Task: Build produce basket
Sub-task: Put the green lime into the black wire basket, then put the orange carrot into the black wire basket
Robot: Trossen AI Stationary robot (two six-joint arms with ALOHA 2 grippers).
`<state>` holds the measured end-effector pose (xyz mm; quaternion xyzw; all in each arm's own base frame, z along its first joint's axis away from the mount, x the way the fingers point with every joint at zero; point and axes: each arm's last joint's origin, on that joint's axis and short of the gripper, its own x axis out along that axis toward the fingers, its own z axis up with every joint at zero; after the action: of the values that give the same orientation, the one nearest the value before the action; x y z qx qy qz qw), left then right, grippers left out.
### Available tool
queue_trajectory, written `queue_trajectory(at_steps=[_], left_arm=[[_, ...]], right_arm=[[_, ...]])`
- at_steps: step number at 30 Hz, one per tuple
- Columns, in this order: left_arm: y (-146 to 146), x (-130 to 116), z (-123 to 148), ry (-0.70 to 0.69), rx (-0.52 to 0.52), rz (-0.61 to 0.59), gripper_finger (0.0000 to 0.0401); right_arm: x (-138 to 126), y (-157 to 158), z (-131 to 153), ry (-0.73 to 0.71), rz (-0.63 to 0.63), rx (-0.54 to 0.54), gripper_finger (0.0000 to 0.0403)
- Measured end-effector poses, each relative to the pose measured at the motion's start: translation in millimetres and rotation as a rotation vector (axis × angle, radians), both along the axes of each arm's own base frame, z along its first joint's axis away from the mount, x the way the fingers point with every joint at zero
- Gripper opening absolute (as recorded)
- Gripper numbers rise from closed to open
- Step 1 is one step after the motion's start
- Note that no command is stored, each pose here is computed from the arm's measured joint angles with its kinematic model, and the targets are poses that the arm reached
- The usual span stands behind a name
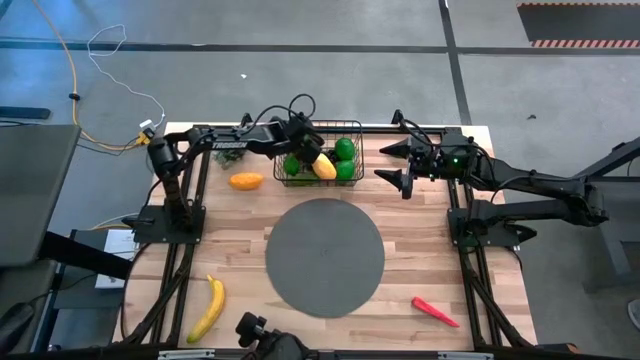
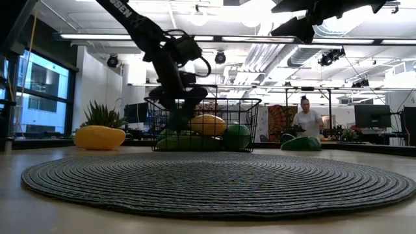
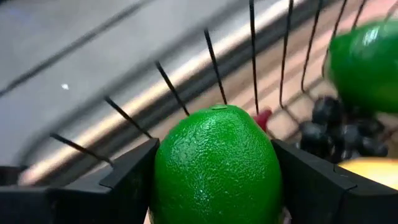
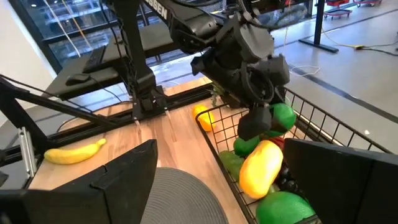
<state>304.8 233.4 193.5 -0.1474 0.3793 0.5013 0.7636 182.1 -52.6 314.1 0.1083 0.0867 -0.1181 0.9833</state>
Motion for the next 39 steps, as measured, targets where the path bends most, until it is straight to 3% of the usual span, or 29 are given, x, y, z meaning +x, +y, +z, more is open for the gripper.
queue_trajectory(at_steps=[8, 23, 28, 32, 36, 39], left_arm=[[2, -1, -5, 0.014, -0.004, 0.009, 0.0285], [2, -1, 5, 0.027, 0.002, -0.053, 0.0382], [-4, -11, 36, 0.030, 0.052, -0.118, 0.0383], [-18, -23, 78, -0.037, 0.132, -0.187, 0.0384], [-40, -40, 123, -0.193, 0.186, -0.228, 0.0384], [-58, -53, 152, -0.373, 0.170, -0.263, 0.0383]], right_arm=[[0, 0, 0, 0.000, 0.000, 0.000, 0.0330], [0, 0, 0, 0.001, 0.001, -0.003, 0.0330], [0, 0, 0, 0.002, 0.002, -0.007, 0.0330], [0, 0, 0, 0.001, 0.002, -0.008, 0.0330], [0, 0, 0, 0.002, 0.002, -0.008, 0.0330], [0, 0, 0, 0.002, 0.002, -0.008, 0.0330]])
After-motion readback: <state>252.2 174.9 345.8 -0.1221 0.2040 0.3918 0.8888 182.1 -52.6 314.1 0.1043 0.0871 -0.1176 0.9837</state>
